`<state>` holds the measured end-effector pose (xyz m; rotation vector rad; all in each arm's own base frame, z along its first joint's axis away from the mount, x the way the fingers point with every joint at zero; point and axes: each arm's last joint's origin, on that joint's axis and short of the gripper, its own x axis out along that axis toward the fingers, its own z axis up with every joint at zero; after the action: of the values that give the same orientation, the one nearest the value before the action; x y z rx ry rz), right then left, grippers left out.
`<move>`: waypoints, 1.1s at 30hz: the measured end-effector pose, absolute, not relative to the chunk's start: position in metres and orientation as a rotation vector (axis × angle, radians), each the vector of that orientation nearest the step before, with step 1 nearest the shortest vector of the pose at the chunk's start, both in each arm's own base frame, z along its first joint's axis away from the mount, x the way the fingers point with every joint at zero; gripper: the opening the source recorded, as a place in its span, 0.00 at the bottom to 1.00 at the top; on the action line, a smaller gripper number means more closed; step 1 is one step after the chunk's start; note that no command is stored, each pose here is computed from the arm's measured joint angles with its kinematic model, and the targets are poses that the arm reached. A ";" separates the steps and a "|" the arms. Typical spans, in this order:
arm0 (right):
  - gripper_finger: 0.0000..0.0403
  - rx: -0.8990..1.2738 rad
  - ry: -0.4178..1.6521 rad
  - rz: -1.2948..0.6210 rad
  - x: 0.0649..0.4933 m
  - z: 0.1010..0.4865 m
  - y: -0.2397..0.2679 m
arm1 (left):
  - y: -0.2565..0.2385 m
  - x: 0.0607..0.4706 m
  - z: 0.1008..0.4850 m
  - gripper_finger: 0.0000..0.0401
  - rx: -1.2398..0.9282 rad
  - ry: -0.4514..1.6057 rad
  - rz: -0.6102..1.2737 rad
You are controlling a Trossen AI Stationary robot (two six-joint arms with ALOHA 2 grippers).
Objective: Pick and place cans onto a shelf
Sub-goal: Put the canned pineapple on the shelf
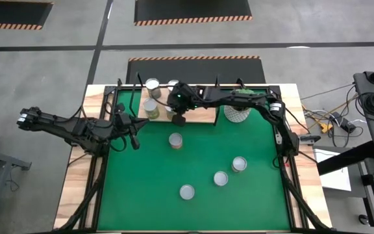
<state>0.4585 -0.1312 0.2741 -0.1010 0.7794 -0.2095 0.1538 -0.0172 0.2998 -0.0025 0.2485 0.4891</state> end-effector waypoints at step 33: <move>0.02 -0.108 0.828 -0.195 0.455 0.272 -0.129 | -0.017 0.154 0.300 0.00 -0.004 0.249 0.484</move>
<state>0.4552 -0.1293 0.2715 -0.1081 0.8275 -0.1946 0.1539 -0.0173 0.2997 -0.0039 0.2488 0.4839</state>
